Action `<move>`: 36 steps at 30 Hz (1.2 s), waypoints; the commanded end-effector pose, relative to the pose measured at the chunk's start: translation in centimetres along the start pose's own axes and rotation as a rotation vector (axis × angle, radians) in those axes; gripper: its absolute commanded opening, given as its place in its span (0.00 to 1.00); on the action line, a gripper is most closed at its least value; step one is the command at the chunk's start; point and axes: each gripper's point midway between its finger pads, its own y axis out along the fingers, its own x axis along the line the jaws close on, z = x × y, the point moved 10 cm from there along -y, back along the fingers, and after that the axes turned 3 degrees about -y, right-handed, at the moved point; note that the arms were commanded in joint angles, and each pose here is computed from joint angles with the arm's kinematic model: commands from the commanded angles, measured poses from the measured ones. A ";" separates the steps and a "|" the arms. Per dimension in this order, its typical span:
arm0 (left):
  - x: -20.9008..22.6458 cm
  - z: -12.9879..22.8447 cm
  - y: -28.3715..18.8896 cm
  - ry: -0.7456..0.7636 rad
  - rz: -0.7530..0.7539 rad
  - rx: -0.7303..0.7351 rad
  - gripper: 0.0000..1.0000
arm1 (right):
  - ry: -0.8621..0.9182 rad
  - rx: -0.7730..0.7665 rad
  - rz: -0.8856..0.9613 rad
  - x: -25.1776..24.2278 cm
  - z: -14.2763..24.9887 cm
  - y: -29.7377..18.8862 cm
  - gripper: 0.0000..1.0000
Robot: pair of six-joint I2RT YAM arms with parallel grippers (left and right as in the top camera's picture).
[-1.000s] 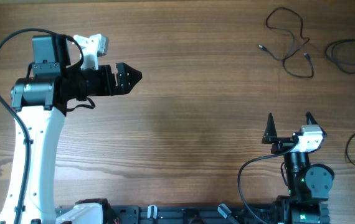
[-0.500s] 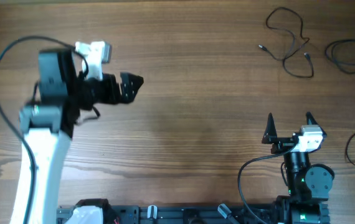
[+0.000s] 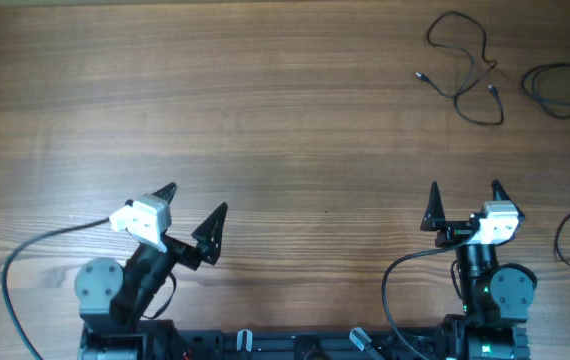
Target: Untangle cables
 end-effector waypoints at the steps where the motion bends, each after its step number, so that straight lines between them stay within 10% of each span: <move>1: 0.8 0.8 -0.5 -0.035 -0.078 -0.064 1.00 | -0.018 -0.010 0.009 0.0 -0.1 -0.1 1.00; 36: 4.5 4.9 0.8 0.115 -0.295 -0.163 1.00 | -0.018 -0.010 0.009 0.0 -0.1 -0.1 1.00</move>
